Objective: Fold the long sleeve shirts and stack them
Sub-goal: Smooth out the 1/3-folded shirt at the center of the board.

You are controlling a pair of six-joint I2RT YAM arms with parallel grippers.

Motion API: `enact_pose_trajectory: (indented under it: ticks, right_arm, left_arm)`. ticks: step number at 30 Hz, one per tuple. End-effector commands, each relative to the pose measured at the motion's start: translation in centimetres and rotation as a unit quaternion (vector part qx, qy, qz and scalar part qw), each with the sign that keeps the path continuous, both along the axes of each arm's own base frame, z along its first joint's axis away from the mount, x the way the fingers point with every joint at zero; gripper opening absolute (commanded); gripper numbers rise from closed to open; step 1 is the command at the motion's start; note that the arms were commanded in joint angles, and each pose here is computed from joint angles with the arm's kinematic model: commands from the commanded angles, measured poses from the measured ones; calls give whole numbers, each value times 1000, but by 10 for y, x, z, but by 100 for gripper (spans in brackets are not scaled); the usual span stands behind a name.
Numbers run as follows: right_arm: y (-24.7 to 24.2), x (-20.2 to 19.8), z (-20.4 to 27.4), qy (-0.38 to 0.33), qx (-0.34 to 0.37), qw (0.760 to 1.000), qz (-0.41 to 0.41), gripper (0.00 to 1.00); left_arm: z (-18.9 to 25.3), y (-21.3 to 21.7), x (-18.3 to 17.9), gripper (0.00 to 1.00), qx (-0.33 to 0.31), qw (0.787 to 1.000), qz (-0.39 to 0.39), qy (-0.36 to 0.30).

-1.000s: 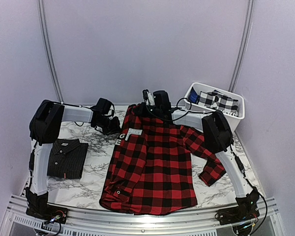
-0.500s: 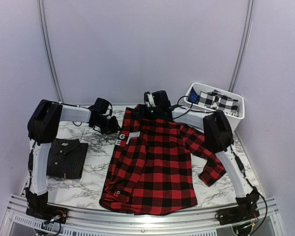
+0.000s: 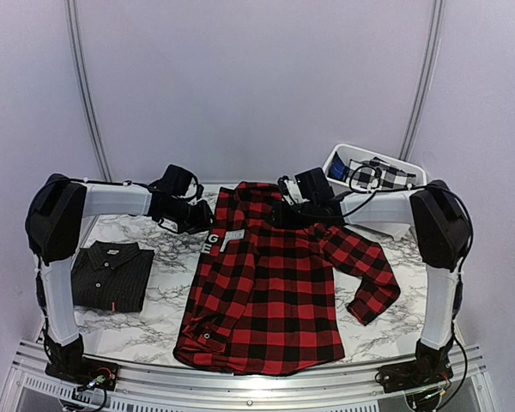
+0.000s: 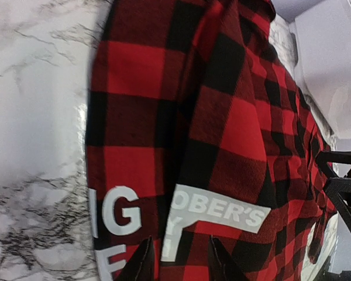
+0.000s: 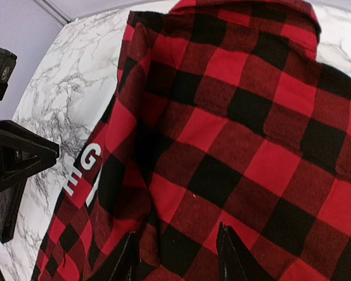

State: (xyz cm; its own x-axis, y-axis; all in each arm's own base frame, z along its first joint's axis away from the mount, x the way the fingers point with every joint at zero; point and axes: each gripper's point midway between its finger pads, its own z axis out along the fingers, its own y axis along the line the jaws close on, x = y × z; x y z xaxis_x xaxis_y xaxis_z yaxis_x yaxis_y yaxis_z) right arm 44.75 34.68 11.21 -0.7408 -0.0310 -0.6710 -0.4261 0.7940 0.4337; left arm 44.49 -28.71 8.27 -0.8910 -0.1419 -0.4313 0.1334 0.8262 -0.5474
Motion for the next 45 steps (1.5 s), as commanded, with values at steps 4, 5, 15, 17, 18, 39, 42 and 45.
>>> enact_pose_trajectory:
  ticks: [4,5,15,17,18,39,42,45]
  right_arm:
    - [-7,-28,8,-17,-3,1000,7,41]
    - [-6,-31,8,-16,-3,1000,10,41]
    - [10,-47,-5,-20,-13,999,24,40]
    - [13,-46,-12,-18,-20,999,26,40]
    - [15,-46,-16,-15,-23,999,29,40]
    - [31,-61,-51,14,-56,997,53,39]
    - [33,-62,-54,17,-57,997,55,39]
    - [34,-63,-54,18,-56,997,55,38]
  left_arm:
    - [-29,-18,-15,36,44,999,-27,11]
    - [-32,-20,-13,37,50,998,-27,11]
    - [-59,-36,3,41,65,997,-34,25]
    - [-59,-37,5,41,66,997,-32,24]
    - [-58,-38,5,40,64,997,-34,23]
    - [-25,-36,7,0,48,999,-15,-9]
    - [-21,-26,9,0,64,998,3,-20]
    - [-26,-26,10,3,59,998,-4,-13]
